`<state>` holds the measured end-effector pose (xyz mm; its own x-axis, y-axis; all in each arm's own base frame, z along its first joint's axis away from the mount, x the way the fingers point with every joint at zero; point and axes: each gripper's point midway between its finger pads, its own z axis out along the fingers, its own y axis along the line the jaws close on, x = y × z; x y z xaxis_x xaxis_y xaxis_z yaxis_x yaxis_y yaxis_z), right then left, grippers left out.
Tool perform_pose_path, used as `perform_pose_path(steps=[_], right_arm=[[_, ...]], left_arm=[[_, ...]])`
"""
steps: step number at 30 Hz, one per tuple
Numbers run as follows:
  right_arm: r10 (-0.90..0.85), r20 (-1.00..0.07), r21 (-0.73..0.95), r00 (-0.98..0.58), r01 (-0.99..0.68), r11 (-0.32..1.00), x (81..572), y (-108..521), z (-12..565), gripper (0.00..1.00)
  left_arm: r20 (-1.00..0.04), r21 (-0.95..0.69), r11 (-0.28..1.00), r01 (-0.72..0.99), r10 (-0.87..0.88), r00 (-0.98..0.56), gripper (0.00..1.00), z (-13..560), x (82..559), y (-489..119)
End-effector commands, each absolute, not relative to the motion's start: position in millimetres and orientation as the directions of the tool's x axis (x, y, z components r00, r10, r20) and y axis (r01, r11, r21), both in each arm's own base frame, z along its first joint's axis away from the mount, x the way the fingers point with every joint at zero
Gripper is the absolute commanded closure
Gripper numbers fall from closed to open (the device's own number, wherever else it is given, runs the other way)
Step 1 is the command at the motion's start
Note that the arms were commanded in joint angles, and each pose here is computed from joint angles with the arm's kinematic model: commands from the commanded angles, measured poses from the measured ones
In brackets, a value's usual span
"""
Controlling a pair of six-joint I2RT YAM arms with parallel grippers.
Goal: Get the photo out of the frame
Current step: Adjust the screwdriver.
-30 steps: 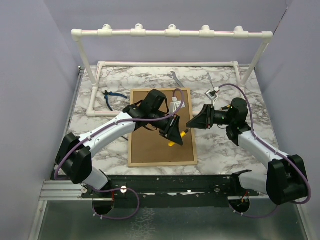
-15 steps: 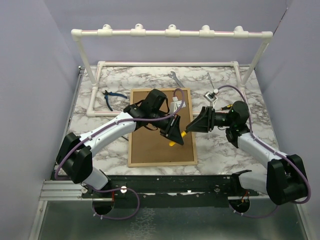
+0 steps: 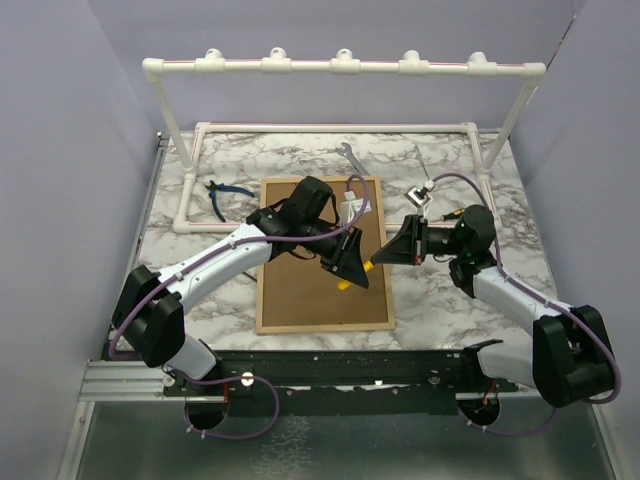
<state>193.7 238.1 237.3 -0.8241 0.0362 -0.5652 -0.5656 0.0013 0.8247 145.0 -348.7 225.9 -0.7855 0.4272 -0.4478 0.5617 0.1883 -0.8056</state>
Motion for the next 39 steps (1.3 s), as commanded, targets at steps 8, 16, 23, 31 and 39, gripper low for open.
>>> perform_pose_path(steps=[8,16,23,31,39], right_arm=[[0.319,-0.459,0.879,-0.829,-0.475,0.032,220.8,236.2,240.6,0.99],[0.452,-0.474,0.850,-0.755,-0.526,0.014,232.0,230.9,274.9,0.99],[0.469,-0.475,0.846,-0.745,-0.533,0.012,234.6,243.5,295.2,0.99],[0.469,-0.462,0.850,-0.753,-0.526,-0.006,236.5,251.1,300.6,0.99],[0.449,-0.455,0.861,-0.768,-0.508,0.005,236.3,253.7,295.3,0.99]], left_arm=[[-0.554,-0.781,0.312,0.542,0.058,-0.831,0.29,247.2,198.8,-333.7],[-0.487,-0.871,0.082,0.485,-0.281,-0.827,0.15,294.8,200.5,-328.8],[-0.505,-0.844,0.034,0.535,-0.384,-0.773,0.18,333.4,199.8,-316.5],[-0.471,-0.867,0.019,0.498,-0.355,-0.808,0.44,331.1,201.9,-324.0],[-0.473,-0.867,0.031,0.497,-0.363,-0.803,0.50,327.4,203.8,-323.5]])
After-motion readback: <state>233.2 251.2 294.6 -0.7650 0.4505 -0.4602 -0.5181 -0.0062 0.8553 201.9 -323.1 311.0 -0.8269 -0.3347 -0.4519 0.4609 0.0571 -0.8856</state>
